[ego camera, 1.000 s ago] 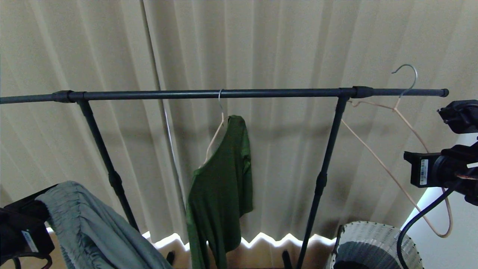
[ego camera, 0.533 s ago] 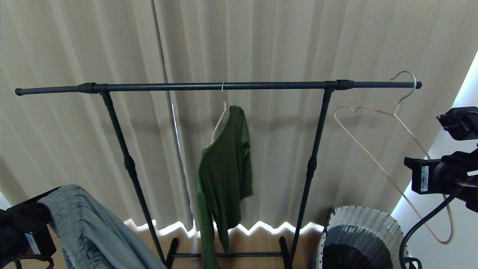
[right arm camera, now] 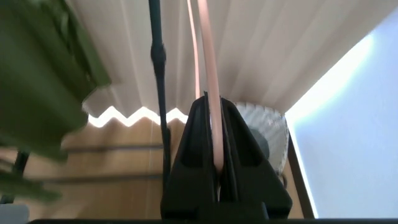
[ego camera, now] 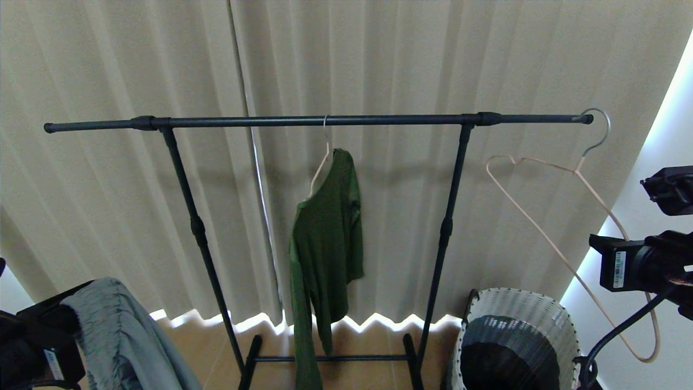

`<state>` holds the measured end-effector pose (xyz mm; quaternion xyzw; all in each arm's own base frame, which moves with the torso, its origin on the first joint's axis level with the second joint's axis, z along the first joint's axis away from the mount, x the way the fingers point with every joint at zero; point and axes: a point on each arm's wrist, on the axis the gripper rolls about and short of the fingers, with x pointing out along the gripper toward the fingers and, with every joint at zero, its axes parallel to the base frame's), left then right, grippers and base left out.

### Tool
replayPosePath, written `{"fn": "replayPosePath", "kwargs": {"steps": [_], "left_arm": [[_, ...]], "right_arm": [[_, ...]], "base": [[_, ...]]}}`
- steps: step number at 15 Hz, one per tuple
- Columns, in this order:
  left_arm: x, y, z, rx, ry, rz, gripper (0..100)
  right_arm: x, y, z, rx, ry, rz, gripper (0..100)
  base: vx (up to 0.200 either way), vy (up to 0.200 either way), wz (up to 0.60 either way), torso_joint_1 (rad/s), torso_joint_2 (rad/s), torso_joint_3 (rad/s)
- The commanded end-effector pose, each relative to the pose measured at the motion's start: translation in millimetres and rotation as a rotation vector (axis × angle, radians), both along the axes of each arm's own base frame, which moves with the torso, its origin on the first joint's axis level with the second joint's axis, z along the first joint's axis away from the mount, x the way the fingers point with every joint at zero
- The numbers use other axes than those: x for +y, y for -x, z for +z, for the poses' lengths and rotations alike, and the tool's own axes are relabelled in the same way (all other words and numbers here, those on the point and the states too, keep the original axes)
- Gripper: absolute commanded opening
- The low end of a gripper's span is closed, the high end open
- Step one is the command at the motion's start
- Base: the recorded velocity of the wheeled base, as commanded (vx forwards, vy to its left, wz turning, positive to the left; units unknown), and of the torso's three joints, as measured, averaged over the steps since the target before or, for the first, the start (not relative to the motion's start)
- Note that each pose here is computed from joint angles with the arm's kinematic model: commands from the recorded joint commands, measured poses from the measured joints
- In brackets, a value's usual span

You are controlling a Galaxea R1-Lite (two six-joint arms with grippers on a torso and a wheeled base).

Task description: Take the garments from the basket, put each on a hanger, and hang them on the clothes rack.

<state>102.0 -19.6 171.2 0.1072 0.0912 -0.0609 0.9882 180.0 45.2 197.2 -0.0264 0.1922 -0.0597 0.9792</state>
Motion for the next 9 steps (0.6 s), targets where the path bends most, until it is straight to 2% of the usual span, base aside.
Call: {"fn": "replayPosePath", "kwargs": {"steps": [1,4,6,9], "left_arm": [[0,0,0,0.002,0.000,-0.001,0],[-1,-1,0,0.002,-0.003,-0.009,0],[-2,0,1,-0.007,-0.056,-0.033,0],[-6,-10,14,-0.031,-0.082,-0.046,0]], "right_arm": [[0,0,-2,0.006,0.002,0.002,0],[4,1,0,-0.002,-0.003,0.023,0],[12,7,1,-0.006,-0.014,0.084,0],[17,10,8,-0.029,-0.055,0.186,0]], "base": [[0.000,0.000,0.00,0.000,0.00,0.000],[0.000,0.000,0.00,0.000,0.00,0.000],[0.000,0.000,0.00,0.000,0.00,0.000],[0.000,0.000,0.00,0.000,0.00,0.000]]}}
